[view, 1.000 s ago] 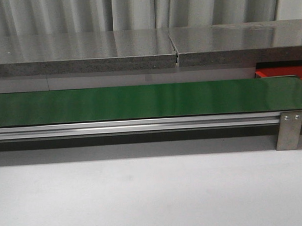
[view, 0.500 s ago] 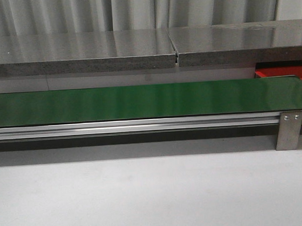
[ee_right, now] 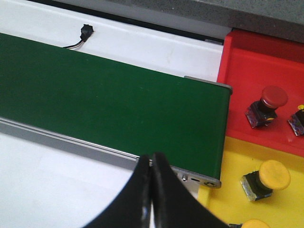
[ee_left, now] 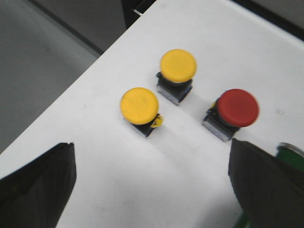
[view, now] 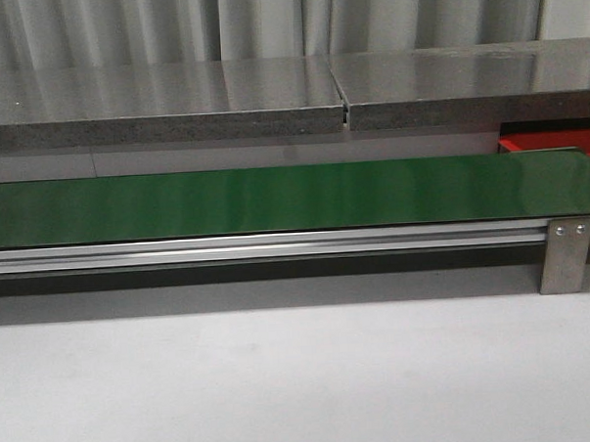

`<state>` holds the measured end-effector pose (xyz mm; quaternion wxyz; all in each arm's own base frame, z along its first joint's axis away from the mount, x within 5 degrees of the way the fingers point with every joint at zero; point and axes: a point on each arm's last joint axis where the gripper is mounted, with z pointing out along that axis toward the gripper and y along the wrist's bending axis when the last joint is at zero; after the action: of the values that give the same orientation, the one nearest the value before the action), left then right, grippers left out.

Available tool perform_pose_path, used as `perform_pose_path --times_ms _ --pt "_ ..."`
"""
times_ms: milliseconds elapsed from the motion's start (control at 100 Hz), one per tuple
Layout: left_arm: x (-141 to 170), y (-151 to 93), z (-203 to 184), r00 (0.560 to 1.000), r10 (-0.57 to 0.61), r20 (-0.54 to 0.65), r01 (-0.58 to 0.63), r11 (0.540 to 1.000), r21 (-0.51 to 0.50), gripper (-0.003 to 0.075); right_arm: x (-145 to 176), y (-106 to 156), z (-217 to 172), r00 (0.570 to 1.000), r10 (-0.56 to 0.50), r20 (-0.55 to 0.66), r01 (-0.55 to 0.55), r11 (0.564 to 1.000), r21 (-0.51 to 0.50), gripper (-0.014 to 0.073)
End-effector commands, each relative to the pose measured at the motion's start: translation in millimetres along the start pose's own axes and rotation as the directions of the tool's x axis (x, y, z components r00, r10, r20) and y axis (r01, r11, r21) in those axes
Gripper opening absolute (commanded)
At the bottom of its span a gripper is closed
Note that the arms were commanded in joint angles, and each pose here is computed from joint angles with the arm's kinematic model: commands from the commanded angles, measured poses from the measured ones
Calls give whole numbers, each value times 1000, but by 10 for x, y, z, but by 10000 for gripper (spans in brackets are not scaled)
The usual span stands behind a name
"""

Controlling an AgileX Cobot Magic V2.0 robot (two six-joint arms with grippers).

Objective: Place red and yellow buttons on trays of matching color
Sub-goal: 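Lower the red button onto the belt start and open the left gripper, then grasp a yellow mushroom button with the left gripper and lift it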

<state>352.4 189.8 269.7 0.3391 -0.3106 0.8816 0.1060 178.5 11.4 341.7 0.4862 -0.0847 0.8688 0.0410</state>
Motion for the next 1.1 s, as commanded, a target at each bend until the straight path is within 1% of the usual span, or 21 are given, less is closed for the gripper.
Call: perform_pose_path --times_ms 0,110,210,530,790,1090 --pt "-177 60 -98 995 -11 99 11 1000 8 617 -132 -12 -74 995 -14 95 12 1000 25 -69" --pt "-134 88 91 997 6 82 -5 1000 -7 617 -132 -12 -74 995 -14 95 12 1000 25 -69" --pt "-106 86 238 995 47 84 -46 999 -19 617 -132 -12 -74 995 -14 95 12 1000 25 -69" --pt "-53 39 667 995 64 71 -64 998 -7 617 -132 -12 -74 995 -14 95 12 1000 25 -69" --pt "-113 5 869 994 64 87 -65 998 0 617 -132 -12 -74 995 -14 95 12 1000 25 -69" --pt "-159 -21 982 991 64 118 -66 998 12 616 -132 -12 -74 995 -14 95 12 1000 25 -69"
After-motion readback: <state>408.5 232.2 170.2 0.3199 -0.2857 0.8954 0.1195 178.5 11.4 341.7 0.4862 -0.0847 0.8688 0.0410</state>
